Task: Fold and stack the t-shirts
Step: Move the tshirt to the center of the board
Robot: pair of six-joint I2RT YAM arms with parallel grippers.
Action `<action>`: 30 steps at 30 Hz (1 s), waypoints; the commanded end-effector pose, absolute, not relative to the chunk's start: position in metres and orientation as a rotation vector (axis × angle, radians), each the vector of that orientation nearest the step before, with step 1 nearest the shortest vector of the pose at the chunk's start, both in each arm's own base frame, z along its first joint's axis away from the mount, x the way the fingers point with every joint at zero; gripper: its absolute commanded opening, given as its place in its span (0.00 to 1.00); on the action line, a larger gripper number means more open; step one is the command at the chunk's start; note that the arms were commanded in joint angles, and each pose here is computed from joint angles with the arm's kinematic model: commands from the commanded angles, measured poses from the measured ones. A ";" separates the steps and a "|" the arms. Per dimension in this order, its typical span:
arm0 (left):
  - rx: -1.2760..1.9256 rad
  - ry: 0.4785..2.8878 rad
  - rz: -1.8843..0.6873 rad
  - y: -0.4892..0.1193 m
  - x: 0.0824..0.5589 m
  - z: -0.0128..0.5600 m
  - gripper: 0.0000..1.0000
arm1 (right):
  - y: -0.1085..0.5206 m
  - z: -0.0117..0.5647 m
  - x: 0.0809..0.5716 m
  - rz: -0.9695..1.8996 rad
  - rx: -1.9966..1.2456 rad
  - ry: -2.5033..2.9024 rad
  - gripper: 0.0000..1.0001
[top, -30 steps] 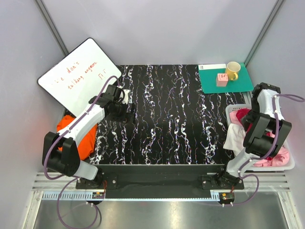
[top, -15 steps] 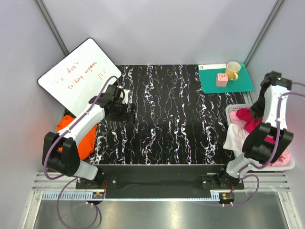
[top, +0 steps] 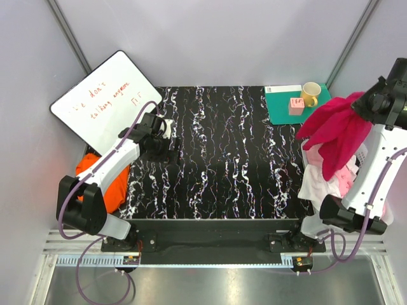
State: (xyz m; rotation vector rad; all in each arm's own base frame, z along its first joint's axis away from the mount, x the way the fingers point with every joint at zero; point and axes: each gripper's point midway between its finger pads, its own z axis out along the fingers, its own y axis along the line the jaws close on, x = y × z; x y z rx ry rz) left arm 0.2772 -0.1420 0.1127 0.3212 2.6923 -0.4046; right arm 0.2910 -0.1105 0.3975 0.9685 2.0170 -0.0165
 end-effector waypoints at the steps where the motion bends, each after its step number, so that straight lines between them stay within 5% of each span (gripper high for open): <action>1: 0.290 2.599 -0.383 -0.143 0.292 0.142 0.99 | -0.056 0.399 0.301 0.170 0.817 2.167 0.00; 9: 0.090 2.455 -0.284 -0.128 0.313 0.191 0.99 | 0.026 0.392 0.367 0.296 0.545 2.269 0.00; 16: -0.098 2.217 -0.167 -0.099 0.328 0.267 0.99 | 0.171 0.351 0.396 0.503 0.174 2.425 0.00; 24: -0.192 2.123 -0.073 -0.074 0.321 0.290 0.99 | 0.309 0.335 0.349 0.786 -0.278 2.471 0.00; 30: -0.191 2.169 -0.085 -0.081 0.326 0.275 0.99 | 0.312 0.351 0.338 0.760 -0.346 2.389 0.00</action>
